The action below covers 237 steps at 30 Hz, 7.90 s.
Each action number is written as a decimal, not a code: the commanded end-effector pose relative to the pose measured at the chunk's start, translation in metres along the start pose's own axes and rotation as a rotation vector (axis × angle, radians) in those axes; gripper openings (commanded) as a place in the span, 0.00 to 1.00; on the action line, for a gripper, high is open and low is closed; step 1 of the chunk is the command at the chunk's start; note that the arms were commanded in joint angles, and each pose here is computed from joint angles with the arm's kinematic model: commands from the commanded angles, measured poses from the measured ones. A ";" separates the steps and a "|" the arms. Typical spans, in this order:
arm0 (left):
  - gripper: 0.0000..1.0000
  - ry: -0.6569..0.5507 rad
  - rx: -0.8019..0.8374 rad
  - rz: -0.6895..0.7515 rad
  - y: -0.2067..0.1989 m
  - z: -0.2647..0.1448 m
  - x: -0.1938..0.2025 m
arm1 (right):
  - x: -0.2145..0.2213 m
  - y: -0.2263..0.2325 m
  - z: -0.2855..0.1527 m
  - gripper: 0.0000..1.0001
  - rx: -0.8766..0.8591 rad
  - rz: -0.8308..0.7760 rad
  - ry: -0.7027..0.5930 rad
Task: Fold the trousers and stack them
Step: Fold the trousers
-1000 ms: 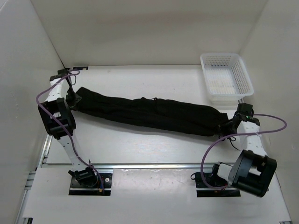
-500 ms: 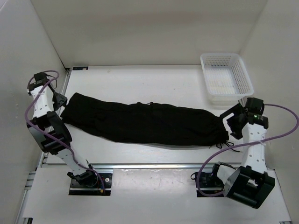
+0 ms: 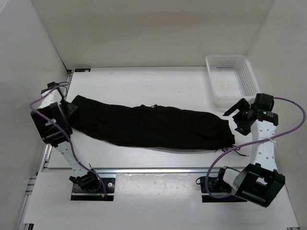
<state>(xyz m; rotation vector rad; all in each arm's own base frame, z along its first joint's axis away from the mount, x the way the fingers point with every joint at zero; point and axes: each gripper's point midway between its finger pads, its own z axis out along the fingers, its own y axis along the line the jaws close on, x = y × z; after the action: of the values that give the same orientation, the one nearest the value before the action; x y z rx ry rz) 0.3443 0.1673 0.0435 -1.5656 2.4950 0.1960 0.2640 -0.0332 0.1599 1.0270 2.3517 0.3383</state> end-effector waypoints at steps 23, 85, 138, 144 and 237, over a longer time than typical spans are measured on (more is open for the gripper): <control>0.10 -0.276 0.106 0.065 -0.034 -0.092 -0.018 | -0.006 0.011 -0.019 0.97 -0.050 -0.017 -0.051; 0.82 -0.152 0.548 1.047 -0.163 -0.191 0.304 | 0.019 0.028 -0.022 0.99 -0.190 -0.046 -0.002; 0.97 -0.227 0.490 1.426 -0.138 -0.210 0.438 | 0.022 0.028 -0.028 0.99 -0.195 -0.039 -0.006; 1.00 -0.251 0.386 1.459 -0.144 -0.175 0.451 | 0.024 0.027 -0.028 0.99 -0.191 -0.037 0.001; 0.10 -0.380 0.124 0.502 -0.067 -0.163 0.101 | 0.024 0.034 -0.028 0.99 -0.214 -0.052 0.026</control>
<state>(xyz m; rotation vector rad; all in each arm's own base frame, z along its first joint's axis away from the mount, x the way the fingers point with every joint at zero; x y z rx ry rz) 0.3360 -0.0230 0.0940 -0.6741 2.7450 0.1903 0.2499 0.0042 0.1795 0.9038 2.3157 0.5458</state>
